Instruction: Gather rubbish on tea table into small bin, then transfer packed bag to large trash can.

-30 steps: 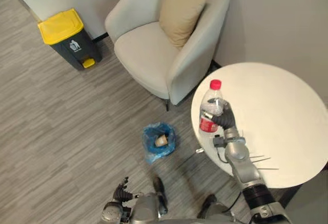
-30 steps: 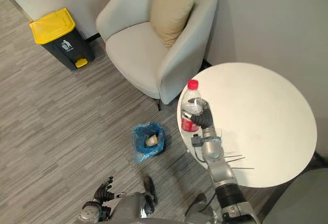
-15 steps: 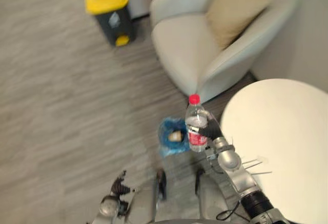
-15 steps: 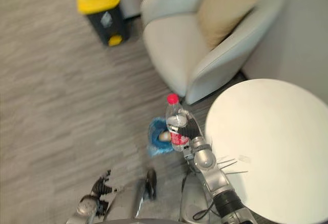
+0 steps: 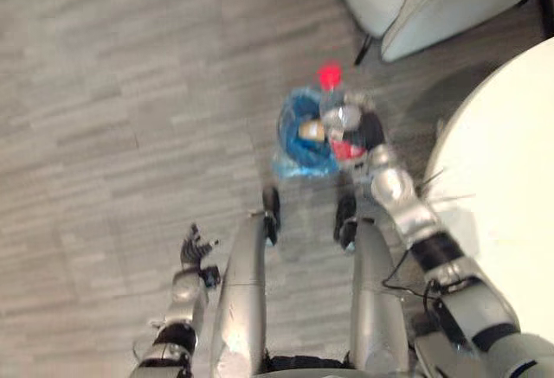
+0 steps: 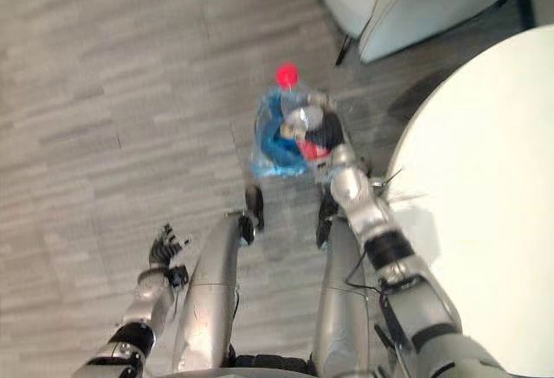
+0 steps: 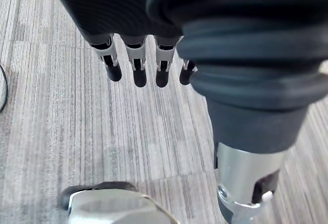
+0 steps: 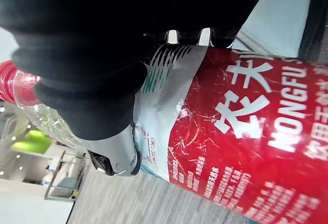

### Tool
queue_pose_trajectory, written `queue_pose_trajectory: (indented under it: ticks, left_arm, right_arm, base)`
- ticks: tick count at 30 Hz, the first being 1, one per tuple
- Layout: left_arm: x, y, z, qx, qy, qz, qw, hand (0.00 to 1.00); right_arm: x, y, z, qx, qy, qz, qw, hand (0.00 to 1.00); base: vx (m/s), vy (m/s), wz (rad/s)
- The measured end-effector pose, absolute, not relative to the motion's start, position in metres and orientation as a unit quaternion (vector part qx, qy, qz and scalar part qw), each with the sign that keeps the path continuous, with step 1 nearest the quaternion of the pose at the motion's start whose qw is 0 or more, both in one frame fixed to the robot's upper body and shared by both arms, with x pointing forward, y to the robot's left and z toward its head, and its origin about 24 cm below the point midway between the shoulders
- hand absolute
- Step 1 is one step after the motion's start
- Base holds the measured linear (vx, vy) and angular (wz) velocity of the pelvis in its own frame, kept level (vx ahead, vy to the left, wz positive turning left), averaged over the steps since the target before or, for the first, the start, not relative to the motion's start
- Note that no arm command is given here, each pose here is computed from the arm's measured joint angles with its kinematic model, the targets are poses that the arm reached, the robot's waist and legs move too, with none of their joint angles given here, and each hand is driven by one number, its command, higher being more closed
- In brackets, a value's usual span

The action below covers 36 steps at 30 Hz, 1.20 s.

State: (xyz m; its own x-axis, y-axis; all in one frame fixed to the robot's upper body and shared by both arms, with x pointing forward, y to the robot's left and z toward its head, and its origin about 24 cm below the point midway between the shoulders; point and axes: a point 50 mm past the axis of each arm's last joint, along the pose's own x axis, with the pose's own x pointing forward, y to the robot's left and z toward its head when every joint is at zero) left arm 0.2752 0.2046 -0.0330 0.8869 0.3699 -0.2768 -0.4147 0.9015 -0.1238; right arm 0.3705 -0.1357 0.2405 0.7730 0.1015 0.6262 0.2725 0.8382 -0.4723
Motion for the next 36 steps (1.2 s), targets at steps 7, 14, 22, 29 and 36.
queue_pose_trajectory:
  ticks: [7, 14, 22, 29, 36]
  left_arm:
    - [0.282, 0.201, -0.016, -0.118, 0.078, 0.197, 0.97, 0.0]
    - [0.285, 0.199, -0.009, -0.12, 0.064, 0.189, 0.972, 0.0]
    - [0.285, 0.198, -0.009, -0.106, 0.064, 0.177, 0.976, 0.0]
    - [0.285, 0.202, -0.007, -0.081, 0.062, 0.173, 0.98, 0.0]
    - [0.286, 0.203, -0.007, -0.072, 0.062, 0.172, 0.98, 0.0]
  right_arm:
    - [0.382, -0.151, 0.279, -0.287, -0.349, -0.094, 0.887, 1.0]
    - [0.394, -0.173, 0.288, -0.324, -0.317, -0.136, 0.881, 0.0]
    - [0.388, -0.158, 0.282, -0.332, -0.338, -0.117, 0.873, 0.0]
    - [0.382, -0.141, 0.242, -0.409, -0.338, -0.094, 0.842, 0.0]
    - [0.386, -0.132, 0.217, -0.487, -0.311, -0.067, 0.813, 0.0]
  base:
    - [-0.06, 0.01, 0.1]
    - [-0.03, 0.019, 0.05]
    - [-0.01, 0.02, 0.01]
    - [-0.05, 0.035, -0.06]
    - [-0.01, 0.006, -0.02]
